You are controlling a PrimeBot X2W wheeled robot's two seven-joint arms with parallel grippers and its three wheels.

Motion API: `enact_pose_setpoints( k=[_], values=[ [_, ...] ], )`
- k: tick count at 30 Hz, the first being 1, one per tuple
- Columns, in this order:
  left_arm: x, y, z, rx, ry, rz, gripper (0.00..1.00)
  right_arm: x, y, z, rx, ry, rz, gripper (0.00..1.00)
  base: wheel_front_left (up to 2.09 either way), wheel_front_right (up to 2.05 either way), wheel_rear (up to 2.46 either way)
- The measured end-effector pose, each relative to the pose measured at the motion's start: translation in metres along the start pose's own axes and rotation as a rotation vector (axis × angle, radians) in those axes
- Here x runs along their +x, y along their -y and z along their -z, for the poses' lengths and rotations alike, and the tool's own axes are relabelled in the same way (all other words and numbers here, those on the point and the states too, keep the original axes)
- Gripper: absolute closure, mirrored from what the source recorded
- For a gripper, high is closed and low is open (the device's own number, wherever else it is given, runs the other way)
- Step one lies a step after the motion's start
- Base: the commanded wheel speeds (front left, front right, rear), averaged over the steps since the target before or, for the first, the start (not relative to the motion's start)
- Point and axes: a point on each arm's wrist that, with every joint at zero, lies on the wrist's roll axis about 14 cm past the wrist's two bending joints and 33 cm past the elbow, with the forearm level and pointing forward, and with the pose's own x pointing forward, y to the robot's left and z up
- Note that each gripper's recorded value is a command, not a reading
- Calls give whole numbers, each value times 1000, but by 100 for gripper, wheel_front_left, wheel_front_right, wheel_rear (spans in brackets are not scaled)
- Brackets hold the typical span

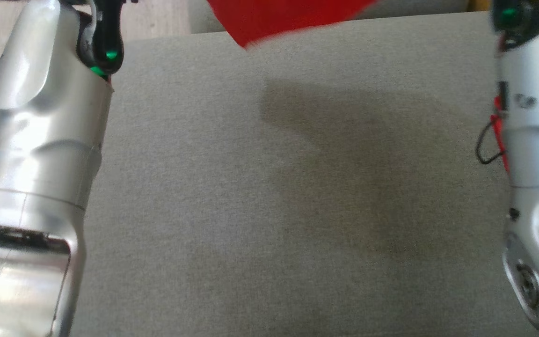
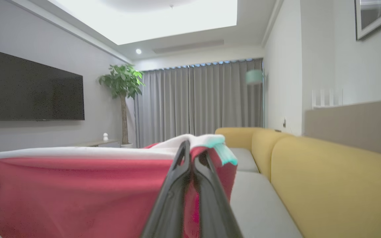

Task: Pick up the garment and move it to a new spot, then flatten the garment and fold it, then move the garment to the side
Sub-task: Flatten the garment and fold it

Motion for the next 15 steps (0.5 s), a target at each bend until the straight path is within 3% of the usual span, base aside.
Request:
enact_pose_setpoints(
  k=[3, 6, 11, 15],
  values=[
    [-5, -13, 30, -16, -91, -70, 100, -1, -2, 33, 29, -91, 8, 100, 0, 0, 0],
    [-33, -32, 93, -67, -260, -167, 100, -18, -6, 98, 66, -263, 14, 100, 0, 0, 0],
    [-133, -59, 212, -136, -601, -327, 100, -100, -30, 227, 189, -622, 9, 100, 0, 0, 0],
    [-193, -61, 258, -172, -751, -380, 100, -170, -45, 288, 283, -789, 40, 100, 0, 0, 0]
  ],
)
